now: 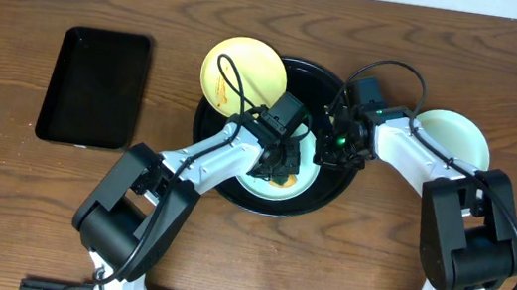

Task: Clean dirty plates on tray and stack at the side
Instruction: 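Scrub the light-blue plate with the sponge in the left gripper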

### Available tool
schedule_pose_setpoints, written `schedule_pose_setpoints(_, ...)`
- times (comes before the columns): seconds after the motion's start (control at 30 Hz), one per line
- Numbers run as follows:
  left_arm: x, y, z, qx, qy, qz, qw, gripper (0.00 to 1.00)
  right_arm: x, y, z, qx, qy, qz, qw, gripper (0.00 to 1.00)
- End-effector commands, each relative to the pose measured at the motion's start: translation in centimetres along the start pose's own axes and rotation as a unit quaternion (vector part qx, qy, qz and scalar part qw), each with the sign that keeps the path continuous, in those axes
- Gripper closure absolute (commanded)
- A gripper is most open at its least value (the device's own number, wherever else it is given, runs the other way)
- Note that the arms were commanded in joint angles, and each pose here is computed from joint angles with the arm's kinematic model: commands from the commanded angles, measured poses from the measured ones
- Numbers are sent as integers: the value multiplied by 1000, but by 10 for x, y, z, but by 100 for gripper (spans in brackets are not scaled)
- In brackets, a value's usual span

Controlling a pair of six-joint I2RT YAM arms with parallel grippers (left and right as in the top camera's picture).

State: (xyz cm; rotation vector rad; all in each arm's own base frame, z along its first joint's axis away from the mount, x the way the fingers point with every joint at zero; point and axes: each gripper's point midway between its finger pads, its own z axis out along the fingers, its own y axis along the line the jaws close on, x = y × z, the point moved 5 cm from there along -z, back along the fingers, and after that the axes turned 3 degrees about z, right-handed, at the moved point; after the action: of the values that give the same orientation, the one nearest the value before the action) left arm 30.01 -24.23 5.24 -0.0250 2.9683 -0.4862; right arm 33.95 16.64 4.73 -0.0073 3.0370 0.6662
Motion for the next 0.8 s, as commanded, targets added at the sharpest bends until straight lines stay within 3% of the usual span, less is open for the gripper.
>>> schedule_pose_setpoints(0.0,19,11,12,-6,45,3,999,93,0,-9,5,14,5,2,1000,99)
schedule_pose_setpoints(0.3,6,21,3,-1,29,76,997,93,-1,-11,4,14,3,-2,1000,99)
schedule_pose_setpoints(0.4,4,21,2,2,27,139,990,93,-1,-15,2,17,6,-2,1000,99)
schedule_pose_setpoints(0.6,9,24,2,1,40,286,957,93,-4,-14,2,4,2,-2,1000,99)
schedule_pose_setpoints(0.7,21,32,1,-4,75,364,928,92,-6,-12,2,-1,-2,-4,1000,99)
schedule_pose_setpoints(0.77,26,35,0,-5,90,387,918,93,-6,-12,2,-1,-4,-3,1000,99)
